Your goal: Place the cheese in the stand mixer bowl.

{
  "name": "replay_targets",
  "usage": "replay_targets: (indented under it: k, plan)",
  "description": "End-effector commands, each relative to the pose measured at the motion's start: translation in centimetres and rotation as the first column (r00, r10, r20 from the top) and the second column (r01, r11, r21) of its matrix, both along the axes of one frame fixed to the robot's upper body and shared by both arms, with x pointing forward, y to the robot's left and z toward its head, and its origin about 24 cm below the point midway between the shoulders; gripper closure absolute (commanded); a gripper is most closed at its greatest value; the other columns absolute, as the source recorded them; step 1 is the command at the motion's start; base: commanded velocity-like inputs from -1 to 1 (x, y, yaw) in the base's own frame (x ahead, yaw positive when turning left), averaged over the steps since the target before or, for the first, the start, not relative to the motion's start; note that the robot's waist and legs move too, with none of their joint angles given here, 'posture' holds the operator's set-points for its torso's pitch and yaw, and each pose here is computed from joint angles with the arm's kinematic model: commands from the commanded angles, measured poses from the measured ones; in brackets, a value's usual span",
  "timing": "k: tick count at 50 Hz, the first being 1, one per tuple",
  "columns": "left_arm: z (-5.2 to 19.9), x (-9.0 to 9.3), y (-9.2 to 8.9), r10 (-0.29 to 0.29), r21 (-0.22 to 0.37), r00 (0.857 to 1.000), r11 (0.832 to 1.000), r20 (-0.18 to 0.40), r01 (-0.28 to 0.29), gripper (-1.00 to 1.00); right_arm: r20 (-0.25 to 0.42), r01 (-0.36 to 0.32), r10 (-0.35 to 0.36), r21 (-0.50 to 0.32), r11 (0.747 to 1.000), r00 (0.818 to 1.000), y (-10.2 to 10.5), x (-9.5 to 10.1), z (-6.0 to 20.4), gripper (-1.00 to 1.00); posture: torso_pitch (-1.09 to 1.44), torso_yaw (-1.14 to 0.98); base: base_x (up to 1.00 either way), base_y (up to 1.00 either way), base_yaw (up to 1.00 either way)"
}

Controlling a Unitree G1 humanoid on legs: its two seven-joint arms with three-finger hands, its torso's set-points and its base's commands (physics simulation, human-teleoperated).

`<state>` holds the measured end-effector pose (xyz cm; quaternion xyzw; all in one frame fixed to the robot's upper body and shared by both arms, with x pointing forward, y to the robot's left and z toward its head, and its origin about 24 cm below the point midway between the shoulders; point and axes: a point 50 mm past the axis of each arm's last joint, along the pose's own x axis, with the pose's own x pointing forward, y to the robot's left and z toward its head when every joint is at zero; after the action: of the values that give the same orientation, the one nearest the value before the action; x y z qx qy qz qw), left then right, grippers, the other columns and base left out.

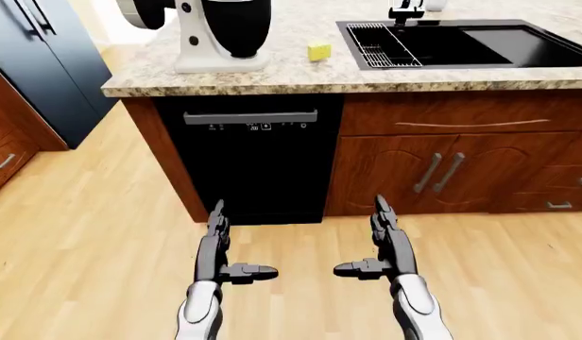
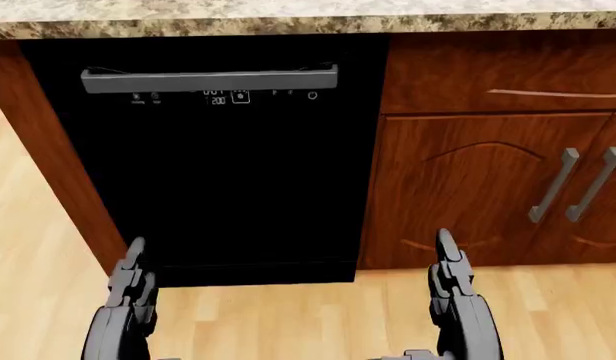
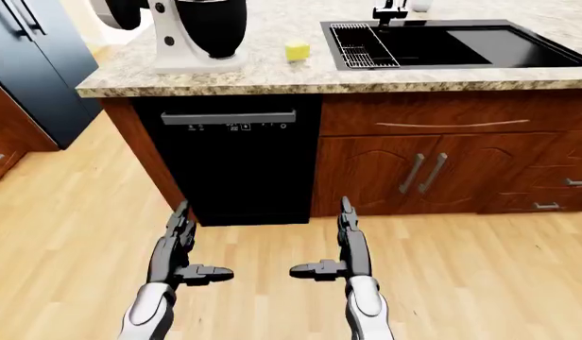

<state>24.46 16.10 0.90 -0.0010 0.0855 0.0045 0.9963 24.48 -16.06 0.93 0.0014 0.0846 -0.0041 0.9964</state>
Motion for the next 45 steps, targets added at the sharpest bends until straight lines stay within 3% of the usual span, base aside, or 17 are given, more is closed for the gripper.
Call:
replay_targets:
  k: [1, 9, 16, 28, 31, 45]
  plan:
    - [3.8, 1.0, 0.0, -0.011, 0.012, 0.984, 1.0, 0.18, 0.009, -1.0, 0.18, -0.018, 0.019, -0.007, 1.0, 0.984, 0.4, 1.1, 3.6, -1.0, 0.0, 0.0, 0.0, 0.0, 0.0]
    - [5.1, 1.2, -0.1, -0.02, 0.026, 0.98, 1.0, 0.198, 0.015, -1.0, 0.236, -0.026, 0.031, -0.023, 0.999, 0.971, 0.7, 1.4, 5.1, -1.0, 0.0, 0.0, 0.0, 0.0, 0.0]
    - [8.0, 1.3, 0.1, -0.017, 0.037, 0.969, 0.999, 0.248, 0.008, -1.0, 0.287, -0.026, 0.045, -0.069, 0.997, 0.957, 0.7, 1.7, 7.8, -1.0, 0.0, 0.0, 0.0, 0.0, 0.0]
    - [14.3, 1.1, -0.1, -0.03, 0.048, 0.936, 0.999, 0.351, 0.013, -1.0, 0.37, -0.008, 0.055, -0.127, 0.992, 0.928, 0.7, 1.8, 12.8, -1.0, 0.0, 0.0, 0.0, 0.0, 0.0]
    - [14.4, 0.9, -0.3, -0.035, 0.049, 0.934, 0.999, 0.356, 0.019, -1.0, 0.394, -0.01, 0.067, -0.145, 0.989, 0.916, 0.9, 1.5, 13.6, -1.0, 0.0, 0.0, 0.0, 0.0, 0.0]
    - [15.1, 0.6, -0.3, -0.038, 0.057, 0.927, 0.998, 0.374, 0.018, -1.0, 0.413, -0.002, 0.06, -0.139, 0.99, 0.909, 0.9, 1.3, 14.0, -1.0, 0.0, 0.0, 0.02, 0.0, 0.0]
